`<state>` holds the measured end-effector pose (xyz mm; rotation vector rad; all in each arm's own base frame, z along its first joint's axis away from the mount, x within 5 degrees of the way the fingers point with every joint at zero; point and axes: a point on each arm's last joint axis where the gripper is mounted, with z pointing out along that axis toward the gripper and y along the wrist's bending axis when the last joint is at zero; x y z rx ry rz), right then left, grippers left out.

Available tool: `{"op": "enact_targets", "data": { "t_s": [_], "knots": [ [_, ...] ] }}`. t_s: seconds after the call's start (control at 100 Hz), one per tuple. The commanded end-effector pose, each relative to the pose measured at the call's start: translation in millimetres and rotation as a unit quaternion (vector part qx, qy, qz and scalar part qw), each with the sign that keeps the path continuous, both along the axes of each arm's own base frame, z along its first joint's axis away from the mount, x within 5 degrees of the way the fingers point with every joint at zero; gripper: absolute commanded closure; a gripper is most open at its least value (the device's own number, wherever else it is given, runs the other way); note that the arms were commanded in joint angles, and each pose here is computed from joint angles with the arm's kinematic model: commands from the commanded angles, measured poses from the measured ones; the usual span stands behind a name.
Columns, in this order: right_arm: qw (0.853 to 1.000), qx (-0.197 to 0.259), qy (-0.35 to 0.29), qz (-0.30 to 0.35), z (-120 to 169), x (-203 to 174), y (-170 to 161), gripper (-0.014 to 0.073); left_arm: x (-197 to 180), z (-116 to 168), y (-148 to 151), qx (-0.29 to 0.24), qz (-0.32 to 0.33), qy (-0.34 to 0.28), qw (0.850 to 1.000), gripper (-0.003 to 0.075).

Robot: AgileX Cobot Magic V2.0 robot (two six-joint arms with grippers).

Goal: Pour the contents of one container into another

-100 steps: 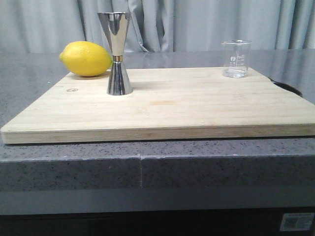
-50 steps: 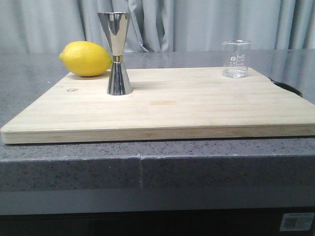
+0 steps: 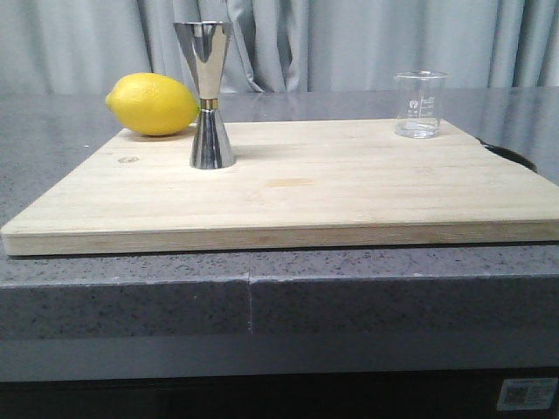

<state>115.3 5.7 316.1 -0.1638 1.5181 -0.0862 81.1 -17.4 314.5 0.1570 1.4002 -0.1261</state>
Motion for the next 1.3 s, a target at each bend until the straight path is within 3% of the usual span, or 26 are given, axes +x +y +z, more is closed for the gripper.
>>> {"op": "enact_targets", "data": {
  "t_s": [0.0,1.02,1.09,1.15,1.2,1.29],
  "knots": [
    [0.999,-0.002,-0.051,0.01,15.3,-1.4,1.9,0.0662,-0.6,9.7,-1.3,-0.018,-0.011,-0.013,1.0,0.0739],
    [0.999,-0.002,-0.051,0.01,15.3,-1.4,1.9,0.0662,-0.6,9.7,-1.4,-0.017,-0.011,-0.013,1.0,0.0739],
    [0.999,-0.002,-0.051,0.01,15.3,-1.4,1.9,0.0662,-0.4,8.4,-1.4,0.008,-0.007,-0.011,1.0,0.0739],
    [0.999,-0.002,-0.051,0.01,15.3,-1.4,1.9,0.0662,-1.5,4.5,-3.9,0.089,-0.008,-0.006,0.996,0.0739],
    [0.999,-0.002,-0.051,0.01,15.3,-1.4,1.9,0.0662,-3.3,0.6,-7.0,0.125,-0.022,0.006,0.992,0.0739],
    [0.999,-0.002,-0.051,0.01,15.3,-1.4,1.9,0.0662,-7.3,-5.2,-6.4,0.113,-0.021,0.04,0.993,0.0739]
  ]
}}
